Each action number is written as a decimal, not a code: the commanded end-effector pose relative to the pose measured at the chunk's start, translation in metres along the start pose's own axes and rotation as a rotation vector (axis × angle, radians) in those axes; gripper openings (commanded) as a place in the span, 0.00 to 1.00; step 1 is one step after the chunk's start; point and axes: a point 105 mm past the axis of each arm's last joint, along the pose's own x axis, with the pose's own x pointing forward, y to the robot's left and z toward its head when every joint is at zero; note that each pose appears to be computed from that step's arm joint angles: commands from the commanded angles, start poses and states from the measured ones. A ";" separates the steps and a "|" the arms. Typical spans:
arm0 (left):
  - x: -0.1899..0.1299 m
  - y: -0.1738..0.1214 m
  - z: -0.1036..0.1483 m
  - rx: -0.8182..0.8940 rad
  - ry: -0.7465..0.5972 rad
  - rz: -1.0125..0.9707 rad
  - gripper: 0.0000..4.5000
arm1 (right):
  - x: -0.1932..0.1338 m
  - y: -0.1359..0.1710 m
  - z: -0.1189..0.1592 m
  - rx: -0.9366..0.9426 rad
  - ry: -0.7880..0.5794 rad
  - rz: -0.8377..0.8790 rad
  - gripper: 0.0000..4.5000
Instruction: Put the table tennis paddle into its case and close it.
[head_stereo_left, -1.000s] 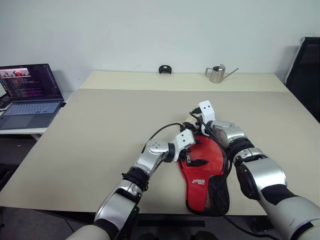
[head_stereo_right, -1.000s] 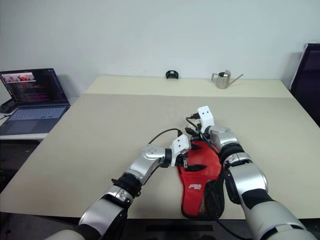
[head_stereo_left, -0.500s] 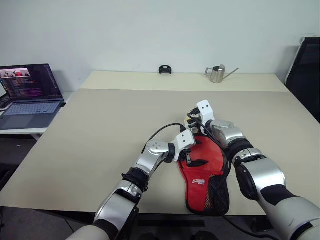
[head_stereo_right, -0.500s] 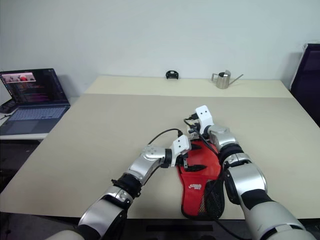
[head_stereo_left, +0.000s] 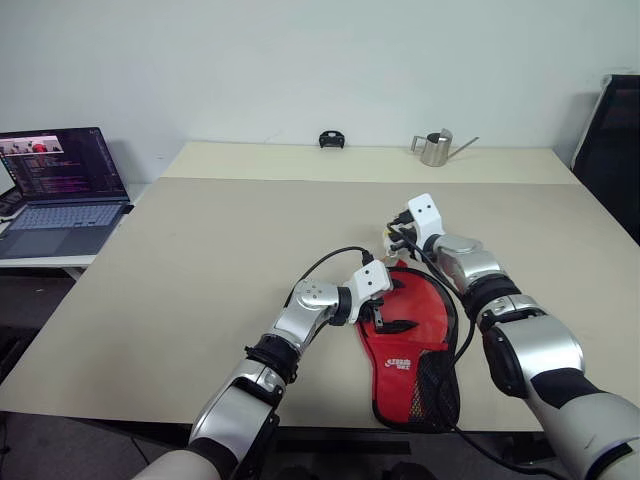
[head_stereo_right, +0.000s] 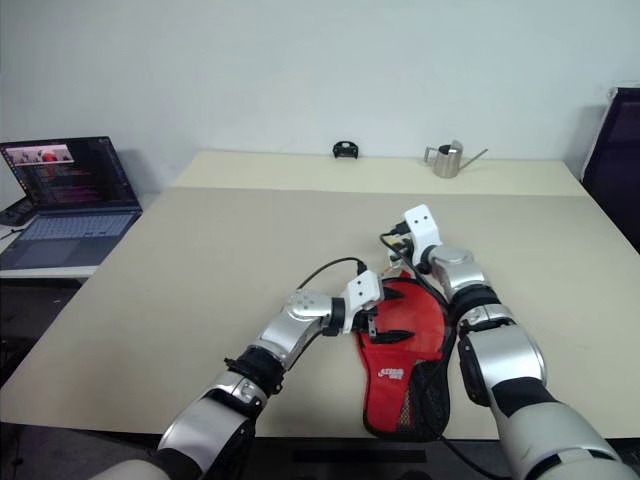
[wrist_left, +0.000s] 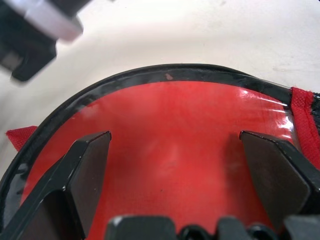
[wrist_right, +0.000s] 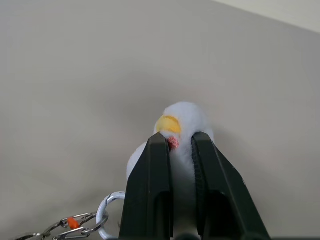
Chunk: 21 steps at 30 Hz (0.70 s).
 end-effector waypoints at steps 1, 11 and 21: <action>0.007 -0.019 -0.029 -0.048 0.096 -0.065 1.00 | -0.013 -0.026 0.026 -0.029 -0.088 -0.067 0.03; 0.011 -0.025 -0.037 -0.065 0.120 -0.094 1.00 | -0.037 -0.058 0.017 -0.047 -0.068 -0.132 0.03; 0.015 -0.026 -0.037 -0.085 0.116 -0.105 1.00 | -0.077 -0.068 -0.006 -0.058 0.000 -0.171 0.03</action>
